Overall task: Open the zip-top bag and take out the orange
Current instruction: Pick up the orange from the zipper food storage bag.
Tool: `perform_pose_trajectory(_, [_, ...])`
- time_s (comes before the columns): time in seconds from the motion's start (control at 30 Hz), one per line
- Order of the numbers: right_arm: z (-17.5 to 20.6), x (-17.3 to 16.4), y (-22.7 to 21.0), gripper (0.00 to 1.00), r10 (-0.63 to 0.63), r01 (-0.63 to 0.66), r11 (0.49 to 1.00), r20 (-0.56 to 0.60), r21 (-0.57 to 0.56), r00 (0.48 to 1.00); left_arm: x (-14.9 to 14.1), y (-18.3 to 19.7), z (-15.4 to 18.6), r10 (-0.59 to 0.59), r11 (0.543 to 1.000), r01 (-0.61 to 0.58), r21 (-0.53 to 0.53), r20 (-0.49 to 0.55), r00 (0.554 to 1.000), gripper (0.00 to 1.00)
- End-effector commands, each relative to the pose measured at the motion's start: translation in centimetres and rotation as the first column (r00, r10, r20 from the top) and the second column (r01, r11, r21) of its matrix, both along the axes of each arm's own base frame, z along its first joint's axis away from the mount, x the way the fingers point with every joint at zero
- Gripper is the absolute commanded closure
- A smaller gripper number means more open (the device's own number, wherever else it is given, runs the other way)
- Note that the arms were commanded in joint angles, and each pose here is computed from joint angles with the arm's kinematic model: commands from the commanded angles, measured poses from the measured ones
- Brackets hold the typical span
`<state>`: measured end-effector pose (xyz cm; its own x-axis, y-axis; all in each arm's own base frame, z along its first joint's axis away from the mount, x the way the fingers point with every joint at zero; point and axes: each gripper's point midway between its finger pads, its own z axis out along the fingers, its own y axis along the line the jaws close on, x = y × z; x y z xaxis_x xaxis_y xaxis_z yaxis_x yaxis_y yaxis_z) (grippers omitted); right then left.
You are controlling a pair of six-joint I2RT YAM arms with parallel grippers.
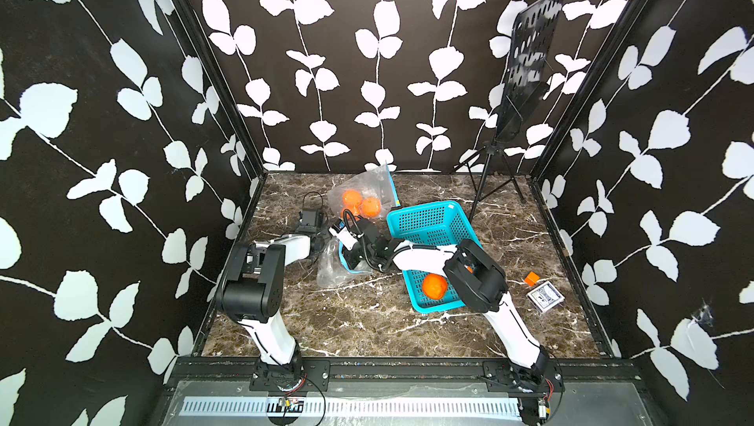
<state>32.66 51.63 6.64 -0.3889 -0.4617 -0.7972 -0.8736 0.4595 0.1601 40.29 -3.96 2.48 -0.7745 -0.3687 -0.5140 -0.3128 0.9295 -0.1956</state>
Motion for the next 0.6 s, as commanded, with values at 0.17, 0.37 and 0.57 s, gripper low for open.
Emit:
perform_pose_trajectory(0.17, [-1.1, -2.4, -3.7, 0.41, -0.028, 0.023, 0.995, -0.052, -0.095, 0.998, 1.2, 4.1, 2.4, 0.124, 0.990, -0.125, 0.069, 0.022, 0.992, 1.00])
perform_pose_trajectory(0.37, [-0.4, -3.1, -4.6, 0.40, -0.048, 0.041, 0.996, -0.078, -0.085, 0.996, 1.7, 5.9, 3.0, 0.167, 0.974, -0.167, 0.150, 0.011, 0.986, 1.00])
perform_pose_trajectory(0.57, [-1.0, -2.6, -4.3, 0.42, -0.042, 0.036, 0.996, -0.071, -0.084, 0.997, 2.0, 5.0, 2.6, 0.140, 0.985, -0.140, 0.100, 0.004, 0.990, 1.00])
